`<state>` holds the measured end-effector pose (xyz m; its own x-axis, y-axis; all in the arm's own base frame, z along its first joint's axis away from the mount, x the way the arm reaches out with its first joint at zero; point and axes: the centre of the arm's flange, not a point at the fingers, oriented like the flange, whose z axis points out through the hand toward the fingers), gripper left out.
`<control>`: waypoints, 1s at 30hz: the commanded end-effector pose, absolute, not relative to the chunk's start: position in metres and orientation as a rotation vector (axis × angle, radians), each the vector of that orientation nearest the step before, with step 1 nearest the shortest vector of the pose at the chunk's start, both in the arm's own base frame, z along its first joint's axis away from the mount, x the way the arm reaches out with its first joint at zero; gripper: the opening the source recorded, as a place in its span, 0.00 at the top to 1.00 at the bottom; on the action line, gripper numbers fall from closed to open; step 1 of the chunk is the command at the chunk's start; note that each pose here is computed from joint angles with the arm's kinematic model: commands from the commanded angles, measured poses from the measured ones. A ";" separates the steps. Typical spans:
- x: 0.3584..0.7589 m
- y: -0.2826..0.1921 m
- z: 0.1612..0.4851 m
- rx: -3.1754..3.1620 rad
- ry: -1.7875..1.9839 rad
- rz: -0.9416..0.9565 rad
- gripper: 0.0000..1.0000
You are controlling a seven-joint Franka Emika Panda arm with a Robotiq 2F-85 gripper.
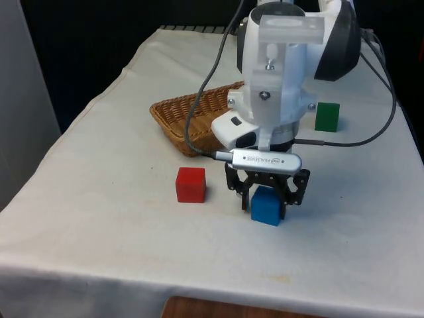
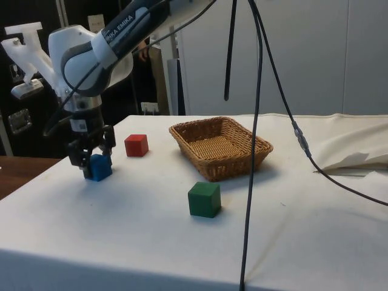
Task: Pick up the blue cube and place it into the basket.
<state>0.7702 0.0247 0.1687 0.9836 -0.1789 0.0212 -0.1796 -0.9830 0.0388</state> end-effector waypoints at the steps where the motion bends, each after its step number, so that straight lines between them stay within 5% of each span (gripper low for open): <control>1: 0.771 0.024 0.167 3.090 -0.282 0.025 0.52; 3: 0.771 0.024 0.167 3.091 -0.281 0.025 0.73; 4: 0.771 0.024 0.167 3.092 -0.280 0.027 0.95; 5: 0.771 0.024 0.167 3.092 -0.280 0.027 1.00; 15: 0.771 0.025 0.170 3.089 -0.279 0.030 1.00; 30: 0.773 0.023 0.231 3.068 -0.274 0.027 1.00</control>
<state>0.7738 0.0236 0.2263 0.9845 -0.1739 0.0215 -0.1749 -0.9831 0.0549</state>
